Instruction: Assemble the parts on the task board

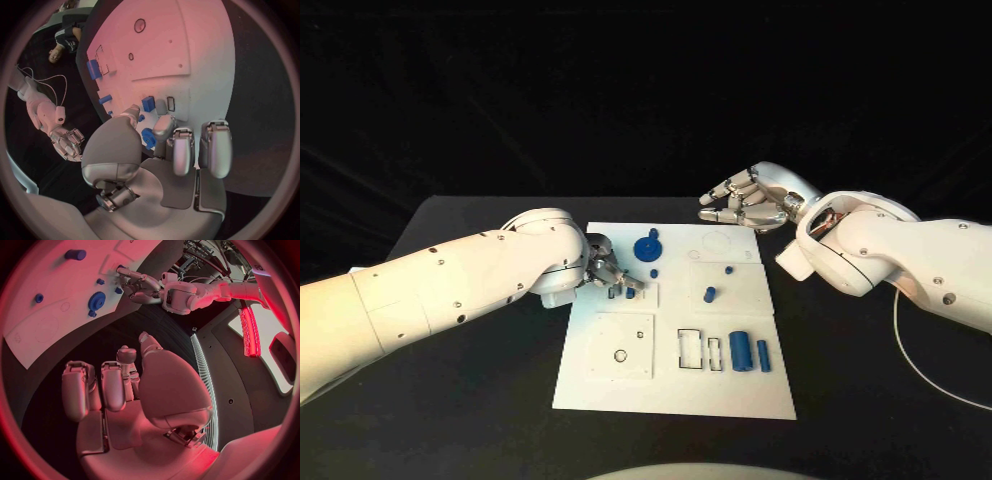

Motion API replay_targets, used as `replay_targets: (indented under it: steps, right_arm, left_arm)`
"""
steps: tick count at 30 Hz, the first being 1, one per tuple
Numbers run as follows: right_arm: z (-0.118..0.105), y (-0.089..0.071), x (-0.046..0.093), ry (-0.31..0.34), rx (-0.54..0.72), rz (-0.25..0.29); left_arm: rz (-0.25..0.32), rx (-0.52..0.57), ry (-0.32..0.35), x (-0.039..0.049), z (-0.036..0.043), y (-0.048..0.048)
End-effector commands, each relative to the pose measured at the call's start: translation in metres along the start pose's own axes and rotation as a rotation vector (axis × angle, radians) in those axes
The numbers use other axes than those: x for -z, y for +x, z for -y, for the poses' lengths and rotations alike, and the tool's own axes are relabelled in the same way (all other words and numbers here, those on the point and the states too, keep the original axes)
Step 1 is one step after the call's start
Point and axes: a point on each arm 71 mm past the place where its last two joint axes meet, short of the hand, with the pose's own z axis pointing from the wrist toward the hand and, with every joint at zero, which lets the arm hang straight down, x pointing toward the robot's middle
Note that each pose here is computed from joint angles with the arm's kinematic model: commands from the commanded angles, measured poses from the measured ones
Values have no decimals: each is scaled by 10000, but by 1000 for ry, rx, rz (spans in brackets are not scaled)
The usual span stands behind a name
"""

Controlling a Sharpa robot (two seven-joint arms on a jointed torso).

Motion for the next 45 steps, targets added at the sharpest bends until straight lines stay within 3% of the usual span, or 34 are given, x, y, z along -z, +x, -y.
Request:
replay_targets:
  steps: [1,9,14,18,23,29,36,45]
  right_arm:
    - [-8,8,-2,-12,-3,-7]
    - [7,0,-5,-8,-2,-8]
    - [27,9,-15,-2,1,-14]
    - [37,16,-25,1,2,-15]
    - [35,25,-33,0,2,-14]
    - [34,32,-41,-1,3,-15]
    - [26,46,-52,-2,0,-20]
    - [13,59,-75,-5,12,-16]
  left_arm:
    - [8,29,24,42,27,-12]
    - [20,46,60,207,2,-171]
    - [41,45,64,373,-62,-418]
    - [73,53,55,415,-107,-614]
    - [92,69,32,341,-157,-788]
    - [101,66,5,182,-177,-899]
    - [87,11,-23,5,-156,-911]
    - [60,-1,-34,-102,-137,-882]
